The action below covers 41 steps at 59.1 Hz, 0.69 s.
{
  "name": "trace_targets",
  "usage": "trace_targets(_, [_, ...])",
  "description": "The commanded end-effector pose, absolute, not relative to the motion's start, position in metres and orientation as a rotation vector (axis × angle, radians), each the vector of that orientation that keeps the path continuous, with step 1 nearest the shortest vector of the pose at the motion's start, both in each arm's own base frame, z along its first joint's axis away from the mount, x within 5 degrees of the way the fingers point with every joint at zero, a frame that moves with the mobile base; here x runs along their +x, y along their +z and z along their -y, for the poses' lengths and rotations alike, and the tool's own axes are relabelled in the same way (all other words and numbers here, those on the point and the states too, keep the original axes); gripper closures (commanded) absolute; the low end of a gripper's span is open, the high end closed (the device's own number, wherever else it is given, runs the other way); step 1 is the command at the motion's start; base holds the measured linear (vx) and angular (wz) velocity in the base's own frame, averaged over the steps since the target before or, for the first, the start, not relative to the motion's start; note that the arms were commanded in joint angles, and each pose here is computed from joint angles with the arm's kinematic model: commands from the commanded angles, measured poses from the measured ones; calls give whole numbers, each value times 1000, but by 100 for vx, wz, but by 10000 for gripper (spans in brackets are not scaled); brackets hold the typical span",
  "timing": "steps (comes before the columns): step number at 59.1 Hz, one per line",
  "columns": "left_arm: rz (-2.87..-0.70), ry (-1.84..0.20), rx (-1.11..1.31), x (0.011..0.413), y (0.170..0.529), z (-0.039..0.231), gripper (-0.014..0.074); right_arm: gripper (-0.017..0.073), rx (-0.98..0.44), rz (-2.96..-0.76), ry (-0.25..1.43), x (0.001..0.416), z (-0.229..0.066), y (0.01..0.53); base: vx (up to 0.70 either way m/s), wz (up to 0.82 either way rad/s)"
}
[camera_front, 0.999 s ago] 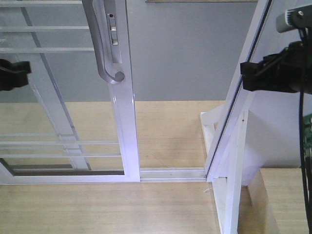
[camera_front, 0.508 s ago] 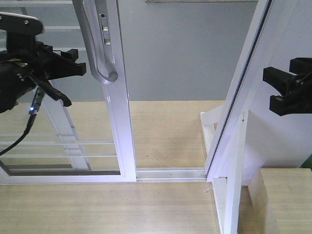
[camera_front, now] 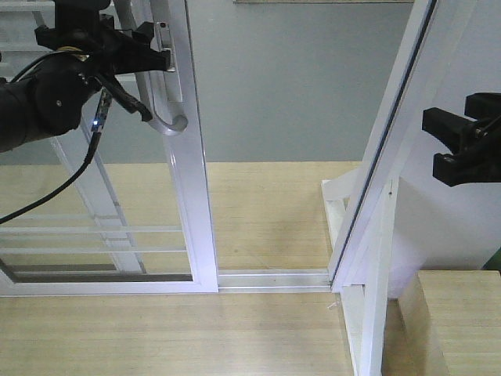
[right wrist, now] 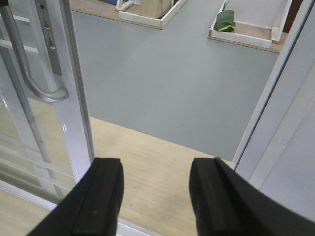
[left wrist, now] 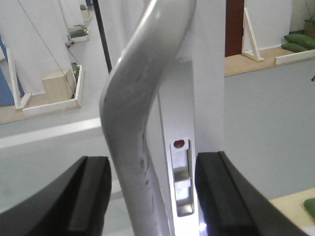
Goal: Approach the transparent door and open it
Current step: 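Withdraw the right gripper and bring the left gripper to the handle, then push the handle with the left gripper, sliding the door further open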
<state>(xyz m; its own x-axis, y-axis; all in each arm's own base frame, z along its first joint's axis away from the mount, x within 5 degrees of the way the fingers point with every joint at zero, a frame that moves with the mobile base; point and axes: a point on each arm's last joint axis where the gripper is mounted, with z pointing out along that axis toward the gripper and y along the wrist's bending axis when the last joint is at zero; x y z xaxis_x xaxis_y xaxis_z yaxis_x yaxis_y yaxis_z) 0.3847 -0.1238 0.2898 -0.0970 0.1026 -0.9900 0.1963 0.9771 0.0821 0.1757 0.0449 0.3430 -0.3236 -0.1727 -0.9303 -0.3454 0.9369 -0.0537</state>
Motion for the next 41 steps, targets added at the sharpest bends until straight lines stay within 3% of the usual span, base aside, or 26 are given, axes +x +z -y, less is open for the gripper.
trace_targets(1, [-1504,-76,171,389,328,123,94,172,-339,-1816,154,177,-42,359,0,0])
trace_targets(19, [-1524,-78,116,425,312,126,94,172,-342,-1821,156,177,-42,359,0,0])
trace_targets(28, [-1556,-103,24,426,308,121,131,172,-345,-1826,157,177,-42,358,0,0])
trace_targets(41, [-1601,-47,107,421,313,120,182,172,-359,-1832,144,176,-42,357,0,0])
